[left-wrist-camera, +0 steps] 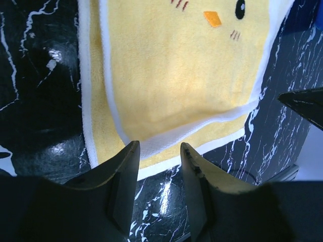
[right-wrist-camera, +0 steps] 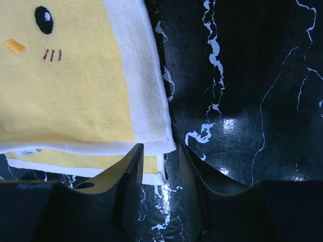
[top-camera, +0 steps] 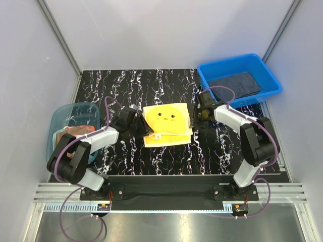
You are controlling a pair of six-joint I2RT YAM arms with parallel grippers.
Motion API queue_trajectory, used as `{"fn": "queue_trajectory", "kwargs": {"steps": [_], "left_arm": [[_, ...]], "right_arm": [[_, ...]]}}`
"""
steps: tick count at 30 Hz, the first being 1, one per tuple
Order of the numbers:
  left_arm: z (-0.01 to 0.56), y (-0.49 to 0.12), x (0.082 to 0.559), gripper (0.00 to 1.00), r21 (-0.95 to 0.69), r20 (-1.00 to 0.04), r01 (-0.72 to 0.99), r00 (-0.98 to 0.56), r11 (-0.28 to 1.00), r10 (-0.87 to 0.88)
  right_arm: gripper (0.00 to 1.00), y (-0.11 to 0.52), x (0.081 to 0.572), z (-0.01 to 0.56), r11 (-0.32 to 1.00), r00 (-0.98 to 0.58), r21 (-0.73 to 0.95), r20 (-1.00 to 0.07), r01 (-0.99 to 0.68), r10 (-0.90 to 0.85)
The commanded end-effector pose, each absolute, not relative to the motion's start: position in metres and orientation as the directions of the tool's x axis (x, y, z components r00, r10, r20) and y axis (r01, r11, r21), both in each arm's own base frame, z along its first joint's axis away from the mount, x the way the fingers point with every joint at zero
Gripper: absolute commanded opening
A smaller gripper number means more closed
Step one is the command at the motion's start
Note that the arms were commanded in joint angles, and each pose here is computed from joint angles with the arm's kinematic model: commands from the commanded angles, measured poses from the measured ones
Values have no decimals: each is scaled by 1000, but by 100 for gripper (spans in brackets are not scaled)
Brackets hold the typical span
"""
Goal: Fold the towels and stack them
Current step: Fold the towel
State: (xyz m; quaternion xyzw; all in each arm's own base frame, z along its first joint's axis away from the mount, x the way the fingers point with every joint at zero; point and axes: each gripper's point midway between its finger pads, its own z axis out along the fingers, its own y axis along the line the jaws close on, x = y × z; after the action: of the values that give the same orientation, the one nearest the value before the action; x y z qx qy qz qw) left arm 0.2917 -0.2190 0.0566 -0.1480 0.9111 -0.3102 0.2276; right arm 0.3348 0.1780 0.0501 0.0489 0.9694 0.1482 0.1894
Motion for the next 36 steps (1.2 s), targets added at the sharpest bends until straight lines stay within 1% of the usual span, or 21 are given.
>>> {"fn": "queue_trajectory", "kwargs": {"steps": [1, 5, 11, 13, 16, 21, 24, 25, 28, 29, 30, 32, 34, 36], "left_arm": [[55, -212, 299, 43, -622, -357, -153, -818, 768, -452], [56, -211, 299, 43, -622, -360, -160, -811, 767, -461], [48, -209, 291, 44, -620, -322, -201, -817, 758, -479], [51, -212, 297, 44, -631, -334, -191, -808, 752, -485], [47, -212, 298, 44, -630, -323, -202, -810, 750, -490], [45, -215, 300, 36, -636, -320, -200, -810, 745, -491], [44, -213, 301, 31, -627, -329, -198, -809, 753, -487], [45, -213, 301, 29, -626, -331, -197, -809, 754, -486], [44, -213, 301, 19, -621, -333, -197, -810, 759, -483], [44, -212, 301, 15, -620, -334, -196, -810, 759, -482], [44, -212, 302, 7, -619, -337, -196, -809, 761, -482], [43, -211, 302, 0, -613, -340, -196, -809, 766, -479], [44, -211, 303, 0, -612, -343, -193, -809, 767, -478], [43, -211, 302, 0, -609, -344, -195, -809, 769, -477]], "right_arm": [[41, 178, 352, 71, 939, -874, 344, -449, 25, 187], [41, 175, 350, 63, 946, -883, 324, -436, 28, 176], [41, 174, 350, 53, 943, -883, 328, -428, 48, 194], [41, 173, 352, 50, 944, -881, 327, -430, 51, 197], [41, 173, 353, 43, 944, -886, 323, -420, 57, 198], [41, 174, 352, 35, 941, -892, 331, -401, 70, 207], [39, 174, 348, 25, 941, -900, 330, -385, 75, 207], [37, 174, 346, 21, 942, -903, 327, -377, 76, 204], [35, 173, 340, 11, 942, -913, 324, -353, 83, 202], [32, 172, 336, 9, 941, -915, 327, -348, 86, 204], [30, 173, 336, 9, 939, -912, 332, -352, 87, 210], [28, 172, 333, 7, 940, -914, 330, -347, 89, 209], [24, 173, 332, 8, 938, -915, 338, -346, 84, 206], [18, 175, 334, 9, 935, -915, 348, -350, 73, 202]]}}
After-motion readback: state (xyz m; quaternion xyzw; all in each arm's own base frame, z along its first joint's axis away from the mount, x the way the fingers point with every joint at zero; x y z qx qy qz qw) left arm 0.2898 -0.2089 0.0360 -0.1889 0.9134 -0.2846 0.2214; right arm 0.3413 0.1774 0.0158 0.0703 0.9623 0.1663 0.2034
